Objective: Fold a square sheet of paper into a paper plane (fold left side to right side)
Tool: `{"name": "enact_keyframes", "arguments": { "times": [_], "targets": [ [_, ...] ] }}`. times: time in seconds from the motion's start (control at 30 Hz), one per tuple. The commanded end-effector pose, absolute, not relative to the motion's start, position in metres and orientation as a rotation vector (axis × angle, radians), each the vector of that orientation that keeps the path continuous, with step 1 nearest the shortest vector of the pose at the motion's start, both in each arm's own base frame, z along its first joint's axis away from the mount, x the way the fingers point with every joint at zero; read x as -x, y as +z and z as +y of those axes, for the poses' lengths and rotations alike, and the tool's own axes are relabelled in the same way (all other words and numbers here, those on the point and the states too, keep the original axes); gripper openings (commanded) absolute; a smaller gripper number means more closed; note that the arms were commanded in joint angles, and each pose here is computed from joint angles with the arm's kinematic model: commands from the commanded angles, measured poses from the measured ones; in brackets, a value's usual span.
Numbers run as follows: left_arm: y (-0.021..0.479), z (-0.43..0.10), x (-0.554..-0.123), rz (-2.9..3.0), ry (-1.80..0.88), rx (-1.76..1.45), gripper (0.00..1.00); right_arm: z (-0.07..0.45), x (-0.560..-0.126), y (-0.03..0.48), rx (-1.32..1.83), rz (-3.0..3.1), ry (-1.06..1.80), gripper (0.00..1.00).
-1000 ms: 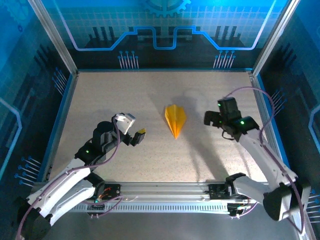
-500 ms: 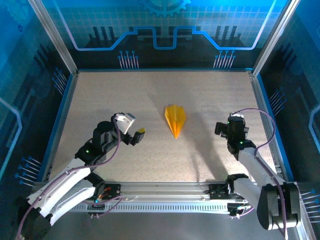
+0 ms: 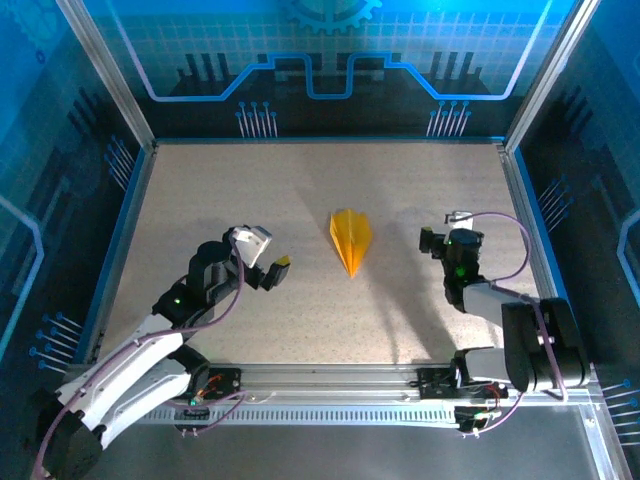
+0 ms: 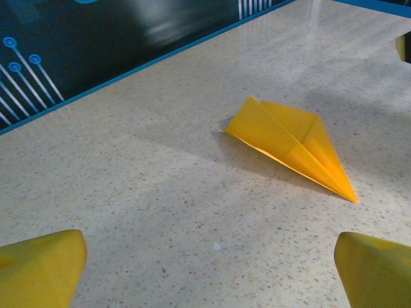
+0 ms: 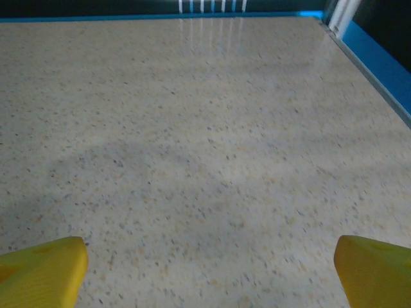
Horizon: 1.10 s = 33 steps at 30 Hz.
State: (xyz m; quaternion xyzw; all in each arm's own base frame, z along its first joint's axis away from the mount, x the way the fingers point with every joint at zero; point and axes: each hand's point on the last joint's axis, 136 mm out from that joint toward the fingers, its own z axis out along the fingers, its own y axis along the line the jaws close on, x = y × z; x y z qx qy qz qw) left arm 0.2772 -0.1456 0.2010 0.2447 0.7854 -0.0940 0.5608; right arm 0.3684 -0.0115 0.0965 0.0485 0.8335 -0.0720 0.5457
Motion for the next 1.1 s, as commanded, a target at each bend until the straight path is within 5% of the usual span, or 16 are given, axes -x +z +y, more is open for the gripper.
{"name": "enact_keyframes", "arguments": {
  "times": [0.0, 0.33, 1.07],
  "targets": [
    [0.208, -0.114, -0.296, 1.824, -0.074, -0.376, 1.00, 0.001, -0.390, 0.119, -0.032, 1.831, -0.162, 0.99],
    [0.156, -0.026, -0.310, 1.910, 0.184, 0.038, 1.00, 0.008, -0.403, 0.107, 0.011, 1.942, -0.101, 0.99],
    [0.124, -0.023, -0.354, 1.874, -0.103, 0.111, 1.00, 0.008, -0.403, 0.107, 0.011, 1.939, -0.100, 0.99]
  ]
}}
